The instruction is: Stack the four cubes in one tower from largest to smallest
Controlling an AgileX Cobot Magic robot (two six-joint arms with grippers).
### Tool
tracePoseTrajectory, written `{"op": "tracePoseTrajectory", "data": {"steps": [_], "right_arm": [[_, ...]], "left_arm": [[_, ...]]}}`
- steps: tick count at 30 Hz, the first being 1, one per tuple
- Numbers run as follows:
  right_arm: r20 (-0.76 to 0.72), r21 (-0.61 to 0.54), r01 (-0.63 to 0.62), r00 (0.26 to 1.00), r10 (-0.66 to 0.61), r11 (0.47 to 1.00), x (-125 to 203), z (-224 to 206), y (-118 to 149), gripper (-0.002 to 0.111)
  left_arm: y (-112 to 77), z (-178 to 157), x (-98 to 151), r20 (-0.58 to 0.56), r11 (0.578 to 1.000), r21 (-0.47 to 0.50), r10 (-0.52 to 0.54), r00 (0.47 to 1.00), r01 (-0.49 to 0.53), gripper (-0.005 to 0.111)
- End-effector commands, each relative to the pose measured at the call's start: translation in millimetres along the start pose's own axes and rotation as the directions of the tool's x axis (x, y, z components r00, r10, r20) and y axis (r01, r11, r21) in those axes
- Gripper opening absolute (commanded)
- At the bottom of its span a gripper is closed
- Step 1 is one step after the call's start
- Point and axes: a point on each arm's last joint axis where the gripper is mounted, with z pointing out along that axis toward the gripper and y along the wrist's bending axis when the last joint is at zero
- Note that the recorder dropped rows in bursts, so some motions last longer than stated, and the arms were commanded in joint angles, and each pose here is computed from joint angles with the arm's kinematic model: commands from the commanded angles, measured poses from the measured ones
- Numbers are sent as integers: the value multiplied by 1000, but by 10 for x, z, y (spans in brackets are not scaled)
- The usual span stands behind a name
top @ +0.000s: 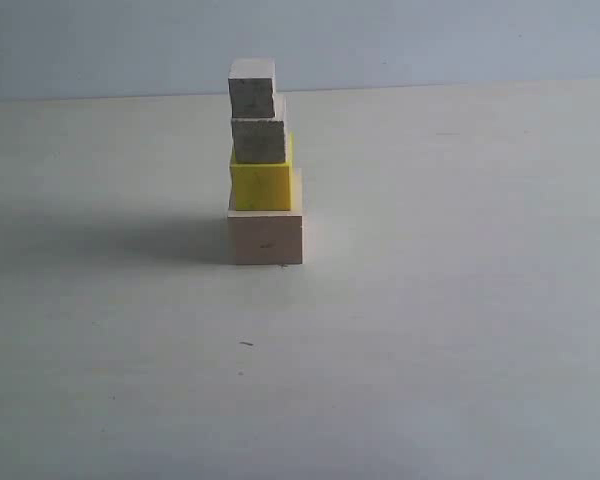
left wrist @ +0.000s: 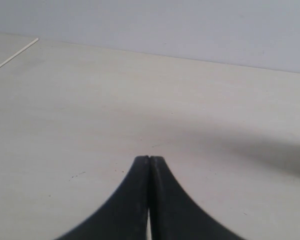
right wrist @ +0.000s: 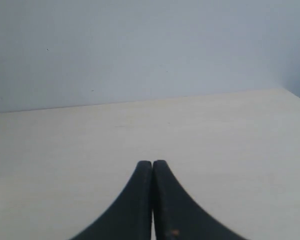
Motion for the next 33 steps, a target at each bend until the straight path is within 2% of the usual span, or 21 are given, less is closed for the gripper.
{"op": "tracePoseTrajectory", "data": {"steps": [1, 11, 13, 33], "right_arm": [[-12, 9, 11, 1000, -11, 1000, 40, -29, -8, 0], [-65, 9, 9, 998, -8, 1000, 99, -48, -8, 0], [-112, 8, 15, 994, -14, 1000, 142, -52, -9, 0], [-109, 7, -4, 994, 5, 1000, 139, -51, -5, 0]], "left_arm": [[-1, -1, 3, 8, 1000, 4, 8, 1000, -8, 0], [-1, -1, 3, 8, 1000, 4, 8, 1000, -8, 0], [-1, -1, 3, 8, 1000, 4, 8, 1000, -8, 0], [-1, -1, 3, 8, 1000, 4, 8, 1000, -8, 0]]}}
